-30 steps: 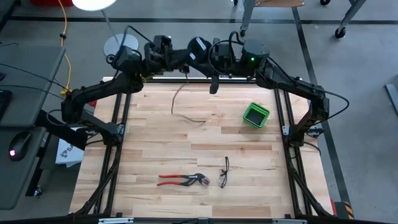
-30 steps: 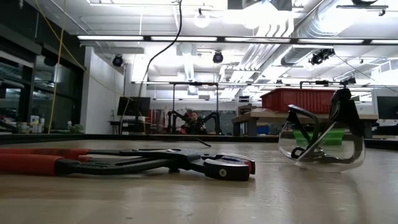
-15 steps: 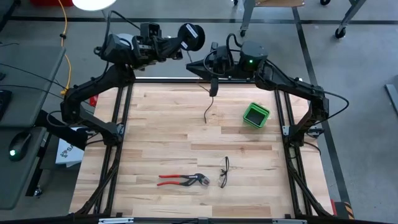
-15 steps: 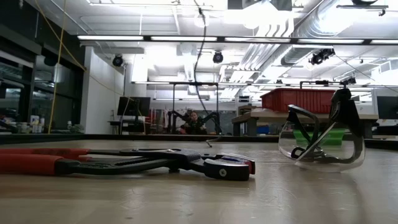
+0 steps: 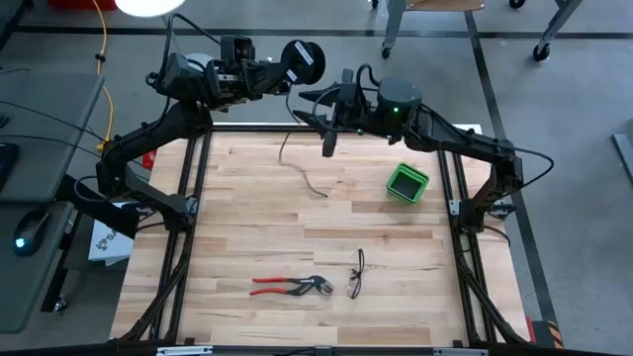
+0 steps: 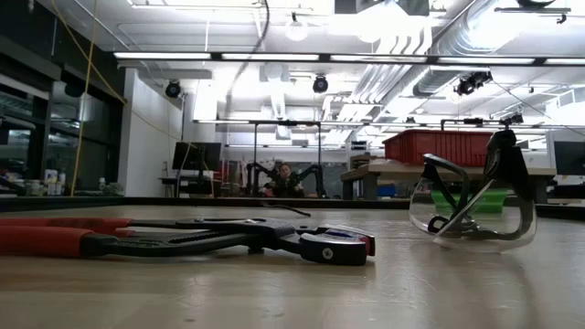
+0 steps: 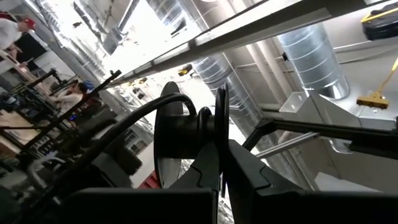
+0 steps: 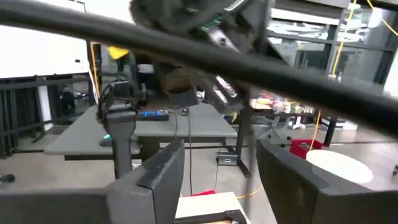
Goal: Coil cords
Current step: Coil the black wire onto the black spool
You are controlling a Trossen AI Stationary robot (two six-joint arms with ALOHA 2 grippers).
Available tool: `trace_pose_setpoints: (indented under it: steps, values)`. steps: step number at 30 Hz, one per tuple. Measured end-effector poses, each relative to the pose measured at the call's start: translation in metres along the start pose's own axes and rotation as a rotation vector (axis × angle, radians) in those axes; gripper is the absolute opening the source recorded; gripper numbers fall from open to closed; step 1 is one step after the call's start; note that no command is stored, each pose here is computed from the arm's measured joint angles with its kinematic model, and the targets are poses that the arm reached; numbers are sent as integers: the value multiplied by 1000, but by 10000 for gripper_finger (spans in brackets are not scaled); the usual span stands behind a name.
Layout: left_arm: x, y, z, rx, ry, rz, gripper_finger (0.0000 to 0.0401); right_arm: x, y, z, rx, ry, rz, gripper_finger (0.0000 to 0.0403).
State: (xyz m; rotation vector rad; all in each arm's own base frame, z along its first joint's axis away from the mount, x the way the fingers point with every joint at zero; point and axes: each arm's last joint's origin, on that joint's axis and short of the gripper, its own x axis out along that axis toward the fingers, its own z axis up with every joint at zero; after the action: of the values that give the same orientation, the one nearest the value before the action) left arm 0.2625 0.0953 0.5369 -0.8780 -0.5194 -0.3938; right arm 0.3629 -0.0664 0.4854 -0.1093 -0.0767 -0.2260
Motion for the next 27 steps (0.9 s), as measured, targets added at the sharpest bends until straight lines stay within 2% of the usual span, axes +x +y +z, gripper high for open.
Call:
trace_pose_setpoints:
  steps: [7,15,18,22,27]
  values:
    - [1,-1,-1,-4,-5,-2,1,19,-4,-18,1,19,-72,193]
    - [1,-1,-3,12,-6,-3,1,27,-4,-24,89,-6,-23,190]
    - [1,-1,-2,24,-9,-1,1,27,-1,-23,84,-2,-17,151]
    - [1,-1,-1,47,-23,6,1,26,7,-25,120,23,4,29]
    - [-1,2,4,79,-52,24,1,25,22,-27,149,66,78,5]
